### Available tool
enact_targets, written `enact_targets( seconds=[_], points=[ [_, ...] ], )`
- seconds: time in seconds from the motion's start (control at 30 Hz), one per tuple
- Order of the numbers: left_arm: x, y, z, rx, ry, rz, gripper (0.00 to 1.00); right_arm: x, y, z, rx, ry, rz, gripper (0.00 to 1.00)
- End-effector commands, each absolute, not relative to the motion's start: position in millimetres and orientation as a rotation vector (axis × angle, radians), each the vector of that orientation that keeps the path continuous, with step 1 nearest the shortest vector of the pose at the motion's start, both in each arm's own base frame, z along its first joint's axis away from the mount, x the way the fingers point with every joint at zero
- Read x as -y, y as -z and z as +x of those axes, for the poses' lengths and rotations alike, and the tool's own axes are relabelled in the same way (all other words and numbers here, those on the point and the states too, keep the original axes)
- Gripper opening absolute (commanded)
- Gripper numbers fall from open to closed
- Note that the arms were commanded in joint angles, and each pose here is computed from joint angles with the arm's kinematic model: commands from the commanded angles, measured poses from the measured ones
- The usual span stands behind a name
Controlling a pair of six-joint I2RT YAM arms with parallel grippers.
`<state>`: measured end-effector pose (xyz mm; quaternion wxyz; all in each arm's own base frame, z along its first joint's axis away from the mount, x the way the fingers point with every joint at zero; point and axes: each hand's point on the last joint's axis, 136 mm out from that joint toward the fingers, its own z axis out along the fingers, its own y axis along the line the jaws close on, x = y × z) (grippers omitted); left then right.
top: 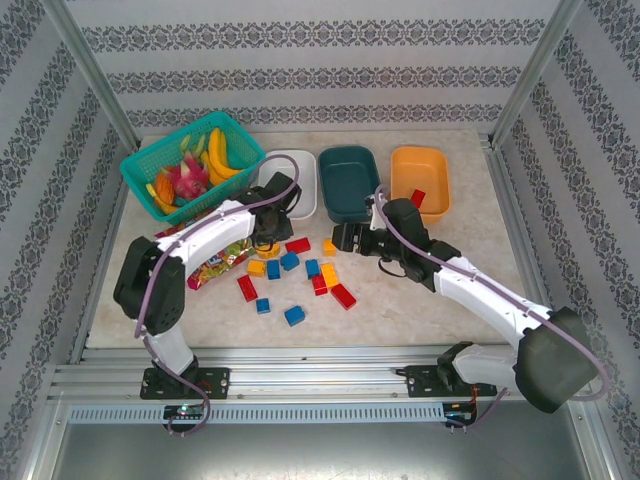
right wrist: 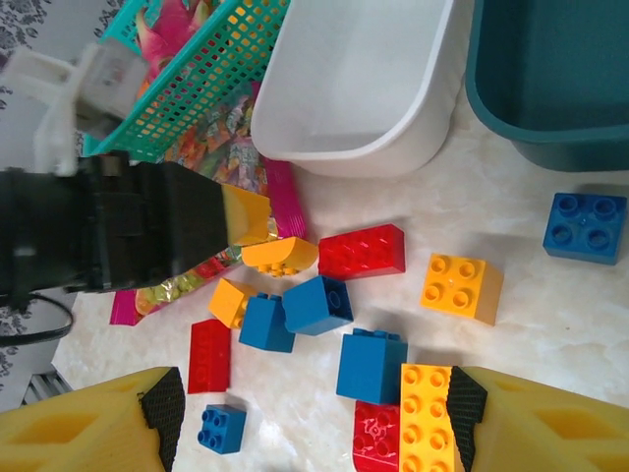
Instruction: Sort the legos into containers by color
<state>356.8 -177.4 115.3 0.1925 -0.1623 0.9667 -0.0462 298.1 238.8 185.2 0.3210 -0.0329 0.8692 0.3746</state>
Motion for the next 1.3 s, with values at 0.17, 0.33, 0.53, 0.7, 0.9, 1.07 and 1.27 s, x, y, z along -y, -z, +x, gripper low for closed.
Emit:
enact_targets(
  seconds=[0.17,0.33,0.53,0.7,0.9,1.07,1.27],
  points=[
    [183,-173,395,-2.614,0.263,-0.445,0.31,-235,-211,311,-2.227,-0.88,-0.062,0.73],
    [184,-165,461,-2.637,0.273,-0.37,0.32,-229,-194,314,-2.26,-0.772,-0.025,0.73],
    [176,-131,505,-2.71,0.224,-0.355,0.34,-234,-193,331,-2.261,-0.736,-0.011,0.73],
    [182,-98,520,-2.758,0.241,-0.327,0.38,-241,-193,348,-2.271,-0.741,0.029,0.73],
    [185,-66,522,-2.811,0.243,-0.343,0.45,-226,-153,352,-2.426,-0.567,0.095,0.73],
    [188,-63,516,-2.84,0.263,-0.333,0.55,-209,-116,349,-2.54,-0.406,0.067,0.73],
    [193,-122,519,-2.727,0.349,-0.3,0.69,-201,-85,356,-2.609,-0.375,0.076,0.69]
  ],
)
